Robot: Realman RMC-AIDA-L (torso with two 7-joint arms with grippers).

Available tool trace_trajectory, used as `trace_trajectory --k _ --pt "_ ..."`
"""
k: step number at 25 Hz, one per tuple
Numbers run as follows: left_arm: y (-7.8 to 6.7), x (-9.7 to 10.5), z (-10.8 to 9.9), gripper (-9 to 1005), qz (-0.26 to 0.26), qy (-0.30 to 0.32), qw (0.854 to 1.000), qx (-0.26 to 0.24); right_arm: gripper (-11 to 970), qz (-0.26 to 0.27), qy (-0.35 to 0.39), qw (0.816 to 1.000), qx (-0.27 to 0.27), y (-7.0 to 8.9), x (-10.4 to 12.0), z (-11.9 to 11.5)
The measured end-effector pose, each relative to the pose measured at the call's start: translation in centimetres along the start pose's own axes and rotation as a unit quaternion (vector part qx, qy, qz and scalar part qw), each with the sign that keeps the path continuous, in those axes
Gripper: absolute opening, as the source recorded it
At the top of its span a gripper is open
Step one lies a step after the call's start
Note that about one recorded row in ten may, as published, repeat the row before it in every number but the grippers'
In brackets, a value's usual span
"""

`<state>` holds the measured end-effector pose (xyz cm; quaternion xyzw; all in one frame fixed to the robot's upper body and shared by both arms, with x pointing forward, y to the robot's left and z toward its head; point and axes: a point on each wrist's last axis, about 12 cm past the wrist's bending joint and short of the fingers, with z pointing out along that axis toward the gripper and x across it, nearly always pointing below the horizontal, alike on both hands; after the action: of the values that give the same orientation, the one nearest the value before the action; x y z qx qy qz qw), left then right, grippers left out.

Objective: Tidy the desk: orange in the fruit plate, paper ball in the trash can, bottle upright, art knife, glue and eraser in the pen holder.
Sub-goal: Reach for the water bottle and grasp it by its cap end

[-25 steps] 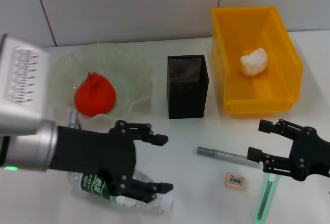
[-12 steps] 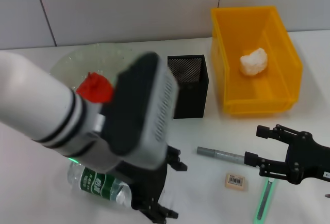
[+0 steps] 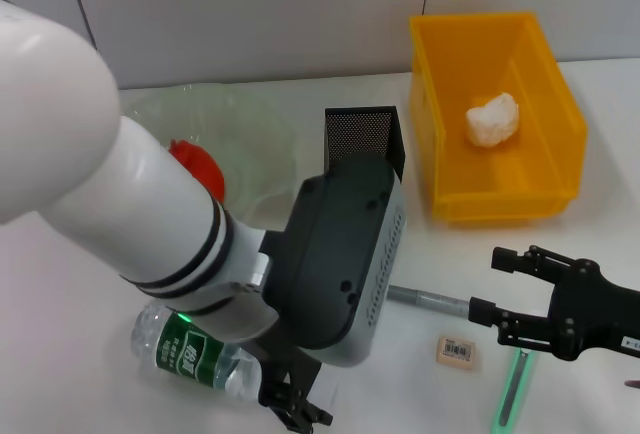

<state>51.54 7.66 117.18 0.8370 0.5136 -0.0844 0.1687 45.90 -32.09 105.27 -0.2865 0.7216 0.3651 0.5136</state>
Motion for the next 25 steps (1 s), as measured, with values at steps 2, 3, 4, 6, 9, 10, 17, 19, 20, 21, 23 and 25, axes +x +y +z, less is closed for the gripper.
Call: trace_trajectory --k 2,3,4,6,9,10,17,19,20,21,23,25 --pt "0.0 0.1 0.6 718 0.002 0.005 1.000 0.005 838 0.002 0.000 1.000 0.000 0.1 0.1 0.0" --pt "0.1 0.2 0.8 718 0.003 0.007 1.000 0.006 838 0.004 0.000 1.000 0.000 0.1 0.2 0.0" --pt "0.1 0.2 1.1 717 0.003 0.011 1.000 0.007 838 0.006 0.000 1.000 0.000 0.1 0.2 0.0" --pt "0.2 0.4 1.7 716 0.004 0.017 1.000 0.005 838 0.008 0.000 1.000 0.000 0.2 0.3 0.0" --pt "0.4 0.7 2.5 714 0.001 0.026 1.000 0.002 838 0.009 -0.001 1.000 0.000 0.2 0.3 0.0" --pt "0.4 0.8 2.6 713 0.000 0.028 1.000 0.003 838 0.009 0.000 1.000 0.000 0.1 0.4 0.0" --pt "0.4 1.2 3.2 709 -0.001 0.036 0.999 0.006 837 0.008 0.019 1.000 -0.005 0.1 0.7 0.2" --pt "0.4 1.2 3.3 708 0.000 0.037 0.999 0.006 837 0.007 0.019 1.000 -0.005 0.1 0.7 0.2" --pt "0.4 1.2 3.4 707 0.001 0.039 0.999 0.006 837 0.007 0.020 1.000 -0.005 0.1 0.7 0.2" --pt "0.4 1.2 3.4 707 0.002 0.039 0.999 0.006 837 0.007 0.020 1.000 -0.005 0.1 0.7 0.2" --pt "0.3 1.2 3.6 705 0.005 0.041 0.999 0.004 837 0.007 0.020 1.000 -0.006 0.2 0.7 0.2" --pt "0.4 1.2 3.6 704 0.005 0.042 0.999 0.004 837 0.007 0.020 1.000 -0.006 0.2 0.7 0.2"
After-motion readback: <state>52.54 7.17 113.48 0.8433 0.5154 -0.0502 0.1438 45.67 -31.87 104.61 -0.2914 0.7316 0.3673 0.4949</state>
